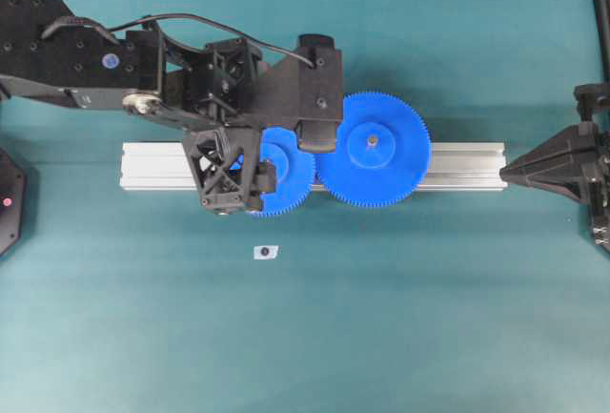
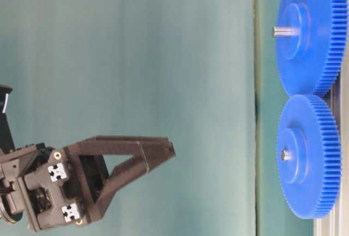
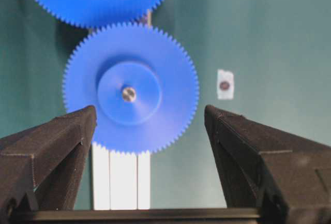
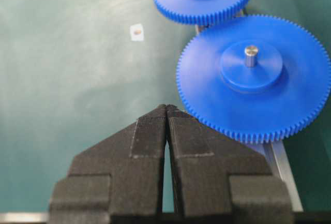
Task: Insert the small gear onto the shaft.
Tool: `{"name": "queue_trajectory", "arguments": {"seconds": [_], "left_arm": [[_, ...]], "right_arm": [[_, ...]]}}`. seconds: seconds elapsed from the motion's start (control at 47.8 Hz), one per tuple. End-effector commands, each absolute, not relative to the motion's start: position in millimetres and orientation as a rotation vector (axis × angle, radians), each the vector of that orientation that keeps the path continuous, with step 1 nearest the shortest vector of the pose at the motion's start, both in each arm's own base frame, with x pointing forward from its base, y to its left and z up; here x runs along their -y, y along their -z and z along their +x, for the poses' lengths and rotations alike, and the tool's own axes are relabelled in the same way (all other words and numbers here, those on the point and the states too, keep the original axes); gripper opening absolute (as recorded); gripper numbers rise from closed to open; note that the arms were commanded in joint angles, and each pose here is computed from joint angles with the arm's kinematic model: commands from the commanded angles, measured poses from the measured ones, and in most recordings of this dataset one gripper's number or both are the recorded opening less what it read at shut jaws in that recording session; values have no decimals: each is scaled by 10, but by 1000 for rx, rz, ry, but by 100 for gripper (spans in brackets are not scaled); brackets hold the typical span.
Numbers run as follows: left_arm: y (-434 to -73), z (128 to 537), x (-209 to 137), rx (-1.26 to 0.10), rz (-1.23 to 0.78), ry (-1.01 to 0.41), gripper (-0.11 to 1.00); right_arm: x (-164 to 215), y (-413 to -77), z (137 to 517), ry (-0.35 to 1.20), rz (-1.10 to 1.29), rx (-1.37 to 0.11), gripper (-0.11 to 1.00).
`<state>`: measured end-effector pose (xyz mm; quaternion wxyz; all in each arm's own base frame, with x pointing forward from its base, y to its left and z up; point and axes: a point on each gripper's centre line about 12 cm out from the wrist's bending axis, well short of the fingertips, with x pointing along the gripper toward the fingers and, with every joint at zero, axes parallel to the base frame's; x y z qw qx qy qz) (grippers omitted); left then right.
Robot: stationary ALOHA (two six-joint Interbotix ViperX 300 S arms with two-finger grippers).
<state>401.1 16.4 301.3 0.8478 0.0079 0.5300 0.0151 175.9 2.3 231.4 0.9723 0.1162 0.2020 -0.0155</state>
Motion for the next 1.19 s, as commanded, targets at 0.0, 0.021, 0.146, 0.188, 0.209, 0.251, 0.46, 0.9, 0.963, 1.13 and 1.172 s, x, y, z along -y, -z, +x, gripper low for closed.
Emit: {"name": "queue_trajectory", "arguments": {"seconds": [0.0,0.021,0.146,0.188,0.209,0.251,0.46,0.9,0.963,1.13,1.172], "left_arm": [[-3120,3999,-159,-1094,18,-33,80],[-3119,4003,-159,-1094,18,-33,80],[-3124,4005,-162,-1093,21,-34,80],[-3124,4005,-159,-1093,18,-33,80],[-3124,4005,-168,-1093,20,-36,80],[-3119,4003,-159,-1094,16,-34,80],[-3103,3998,-159,-1099,16,-34,80],[-3103,3998,-162,-1099,19,-35,80],[-3103,3998,-159,-1099,16,-34,80],[-3097,4001,-159,-1100,16,-33,80],[-3090,4004,-159,-1102,16,-33,80]], "right_arm": [[-26,-2352,1780,30,245,-394,6],[-26,-2355,1778,30,245,-393,6],[-26,-2346,1778,31,245,-396,6],[-26,-2349,1777,30,245,-394,6],[-26,-2349,1777,30,245,-394,6],[-26,-2355,1778,30,245,-393,6],[-25,-2351,1780,33,259,-391,6],[-20,-2310,1759,39,265,-395,6],[-22,-2312,1753,37,266,-392,6],[-20,-2347,1732,36,268,-372,6],[-22,-2346,1727,34,267,-371,6]]}}
